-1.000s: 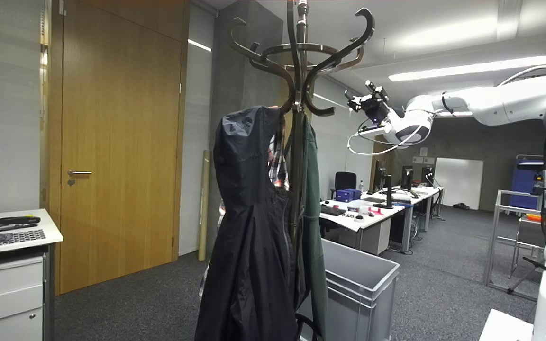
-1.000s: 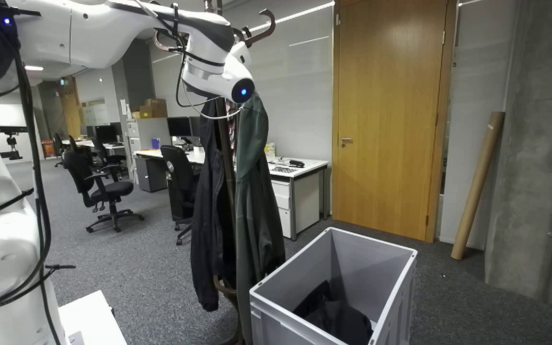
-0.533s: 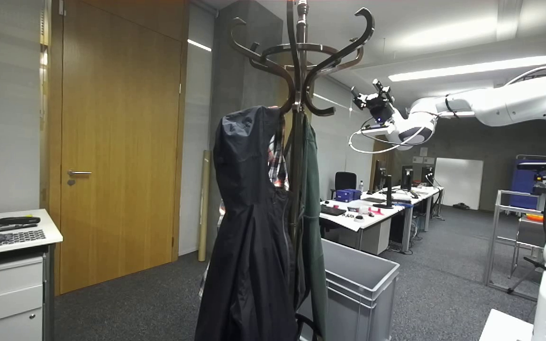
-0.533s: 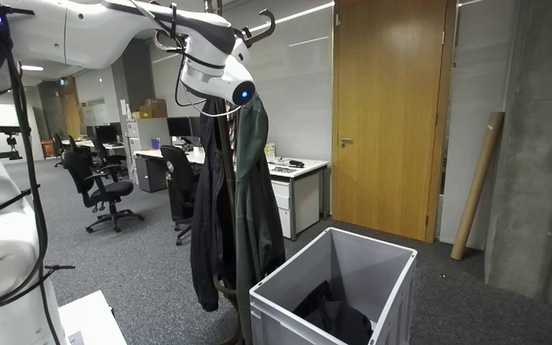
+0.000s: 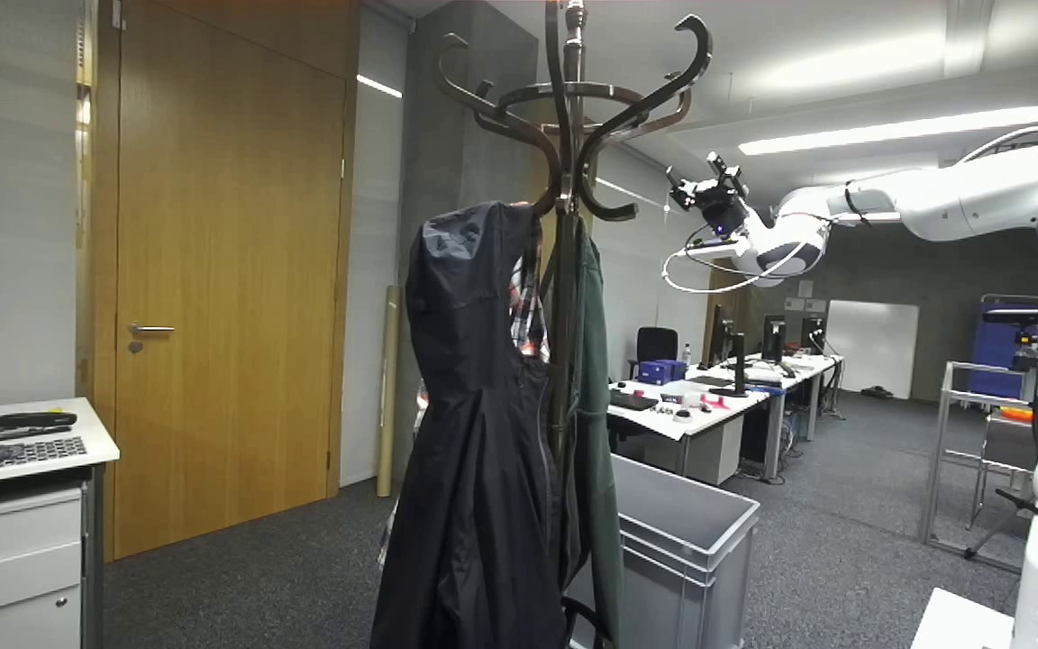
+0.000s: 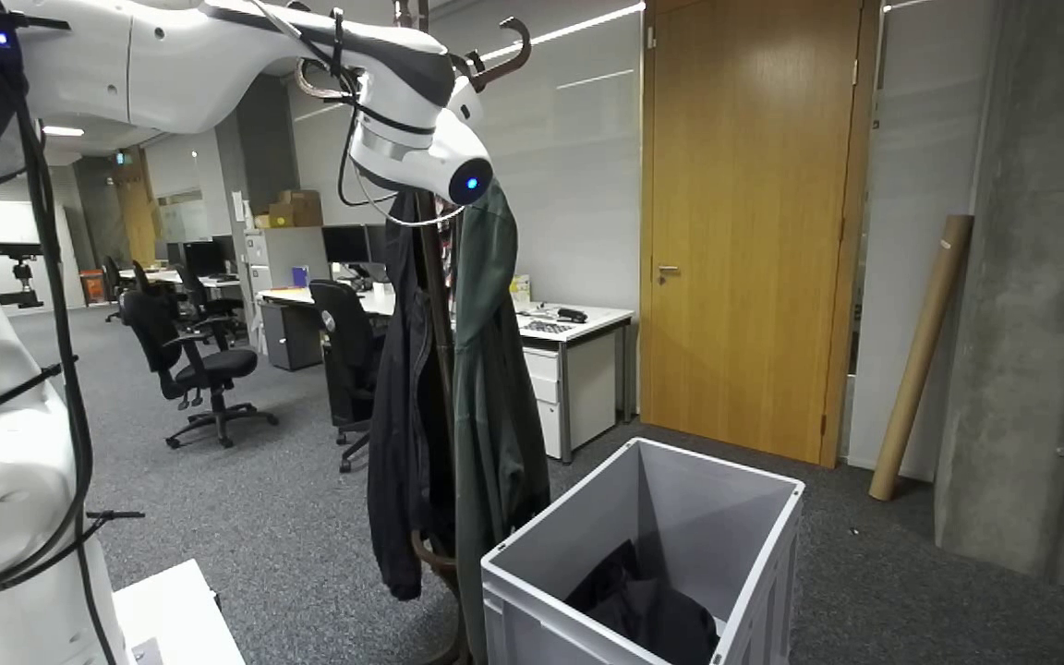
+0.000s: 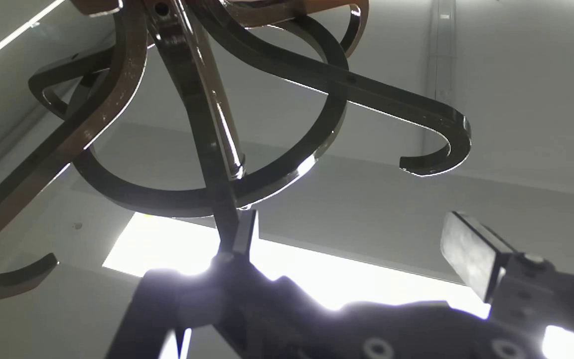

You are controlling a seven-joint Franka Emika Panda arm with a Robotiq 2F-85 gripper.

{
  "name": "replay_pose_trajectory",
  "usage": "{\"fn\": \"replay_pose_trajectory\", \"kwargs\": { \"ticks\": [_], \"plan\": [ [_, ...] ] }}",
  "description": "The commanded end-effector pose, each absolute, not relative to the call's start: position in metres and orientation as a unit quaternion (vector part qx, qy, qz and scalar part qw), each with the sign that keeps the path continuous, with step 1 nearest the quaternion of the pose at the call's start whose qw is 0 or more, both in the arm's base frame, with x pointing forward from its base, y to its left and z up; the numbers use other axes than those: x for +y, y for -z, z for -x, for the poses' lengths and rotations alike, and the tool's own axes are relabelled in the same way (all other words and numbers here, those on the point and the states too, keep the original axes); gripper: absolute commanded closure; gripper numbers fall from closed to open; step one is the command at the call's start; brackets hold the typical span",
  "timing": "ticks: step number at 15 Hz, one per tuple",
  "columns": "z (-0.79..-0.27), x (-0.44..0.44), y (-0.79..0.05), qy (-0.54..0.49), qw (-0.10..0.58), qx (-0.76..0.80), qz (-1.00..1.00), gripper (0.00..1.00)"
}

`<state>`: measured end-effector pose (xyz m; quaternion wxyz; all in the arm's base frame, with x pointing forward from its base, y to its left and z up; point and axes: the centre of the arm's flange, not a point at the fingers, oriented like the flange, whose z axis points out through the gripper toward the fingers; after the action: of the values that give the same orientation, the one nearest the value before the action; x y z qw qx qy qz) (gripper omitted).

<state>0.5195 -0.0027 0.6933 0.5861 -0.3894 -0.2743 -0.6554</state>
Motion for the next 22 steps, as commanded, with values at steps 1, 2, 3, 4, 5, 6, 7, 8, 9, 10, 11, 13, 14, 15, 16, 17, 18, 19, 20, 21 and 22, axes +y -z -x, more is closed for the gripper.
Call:
{"fn": "replay_pose_trajectory", "kwargs": {
  "ticks": [1, 2, 3, 4, 5, 6, 7, 8, 9, 10, 11, 13, 14, 15, 16, 17, 18, 19, 20, 21, 22],
  "plan": [
    [-0.519, -0.003, -0.693, 0.655, 0.586, -0.274, 0.389, 0.00],
    [-0.519, -0.003, -0.693, 0.655, 0.586, -0.274, 0.389, 0.00],
    [-0.519, -0.003, -0.693, 0.655, 0.586, -0.274, 0.389, 0.00],
    [-0.520, -0.003, -0.693, 0.655, 0.586, -0.274, 0.389, 0.00],
    [-0.519, -0.003, -0.693, 0.655, 0.586, -0.274, 0.389, 0.00],
    [-0.519, -0.003, -0.693, 0.655, 0.586, -0.274, 0.389, 0.00],
    [-0.519, -0.003, -0.693, 0.655, 0.586, -0.274, 0.389, 0.00],
    [-0.519, -0.003, -0.693, 0.655, 0.586, -0.274, 0.389, 0.00],
    [-0.519, -0.003, -0.693, 0.655, 0.586, -0.274, 0.389, 0.00],
    [-0.519, -0.003, -0.693, 0.655, 0.586, -0.274, 0.389, 0.00],
    [-0.519, -0.003, -0.693, 0.655, 0.586, -0.274, 0.389, 0.00],
    [-0.519, -0.003, -0.693, 0.655, 0.586, -0.274, 0.389, 0.00],
    [-0.518, -0.001, -0.694, 0.652, 0.582, -0.289, 0.391, 0.00],
    [-0.520, 0.000, -0.699, 0.656, 0.573, -0.299, 0.390, 0.00],
    [-0.522, 0.000, -0.703, 0.658, 0.570, -0.309, 0.383, 0.00],
    [-0.525, -0.001, -0.709, 0.664, 0.559, -0.321, 0.378, 0.00],
    [-0.526, -0.002, -0.715, 0.672, 0.545, -0.336, 0.373, 0.00],
    [-0.526, -0.003, -0.723, 0.680, 0.527, -0.352, 0.369, 0.00],
    [-0.525, -0.004, -0.732, 0.687, 0.514, -0.365, 0.362, 0.00],
    [-0.524, -0.005, -0.739, 0.692, 0.501, -0.378, 0.357, 0.00],
    [-0.523, -0.006, -0.746, 0.697, 0.489, -0.389, 0.353, 0.00]
  ]
}}
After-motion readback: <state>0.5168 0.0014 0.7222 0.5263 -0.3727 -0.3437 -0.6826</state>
